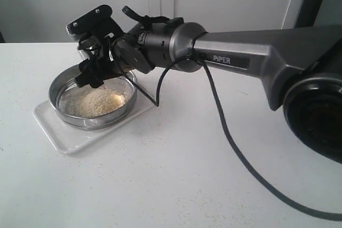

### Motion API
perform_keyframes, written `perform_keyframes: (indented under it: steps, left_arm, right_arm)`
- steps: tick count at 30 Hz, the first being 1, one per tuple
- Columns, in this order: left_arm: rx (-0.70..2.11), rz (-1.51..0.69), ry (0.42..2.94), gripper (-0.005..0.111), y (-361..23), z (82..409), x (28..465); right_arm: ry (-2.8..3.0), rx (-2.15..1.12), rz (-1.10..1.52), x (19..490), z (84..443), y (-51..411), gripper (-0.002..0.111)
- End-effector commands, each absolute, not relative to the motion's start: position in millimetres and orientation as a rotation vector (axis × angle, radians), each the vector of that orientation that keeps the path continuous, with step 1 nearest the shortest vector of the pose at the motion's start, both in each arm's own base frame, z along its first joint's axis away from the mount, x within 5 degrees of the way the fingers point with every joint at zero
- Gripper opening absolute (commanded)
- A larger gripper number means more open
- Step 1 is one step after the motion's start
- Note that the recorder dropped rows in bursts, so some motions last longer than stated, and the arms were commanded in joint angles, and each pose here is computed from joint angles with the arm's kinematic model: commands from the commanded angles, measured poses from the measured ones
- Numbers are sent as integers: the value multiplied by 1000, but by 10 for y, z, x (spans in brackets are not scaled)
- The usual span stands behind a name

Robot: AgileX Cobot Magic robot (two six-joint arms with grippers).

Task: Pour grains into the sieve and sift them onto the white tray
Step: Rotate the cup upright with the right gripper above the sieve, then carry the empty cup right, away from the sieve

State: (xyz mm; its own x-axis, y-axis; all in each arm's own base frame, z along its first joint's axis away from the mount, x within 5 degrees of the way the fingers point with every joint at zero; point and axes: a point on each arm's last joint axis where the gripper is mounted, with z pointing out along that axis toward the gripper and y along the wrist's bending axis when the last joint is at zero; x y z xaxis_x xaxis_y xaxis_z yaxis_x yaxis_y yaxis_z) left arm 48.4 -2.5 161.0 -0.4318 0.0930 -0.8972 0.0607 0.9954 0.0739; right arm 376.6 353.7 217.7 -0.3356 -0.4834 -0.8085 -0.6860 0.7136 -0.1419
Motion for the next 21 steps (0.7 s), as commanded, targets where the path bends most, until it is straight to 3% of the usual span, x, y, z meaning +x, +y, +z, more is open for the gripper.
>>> perform_keyframes:
  steps: [1, 21]
  left_arm:
    - [98, 30, 2030, 0, -25, 1580, 480]
    - [98, 30, 2030, 0, -25, 1580, 480]
  right_arm:
    - [1954, -861, 303, 3768, 2303, 3388, 0]
    - [1958, -657, 289, 3854, 2316, 2398, 0]
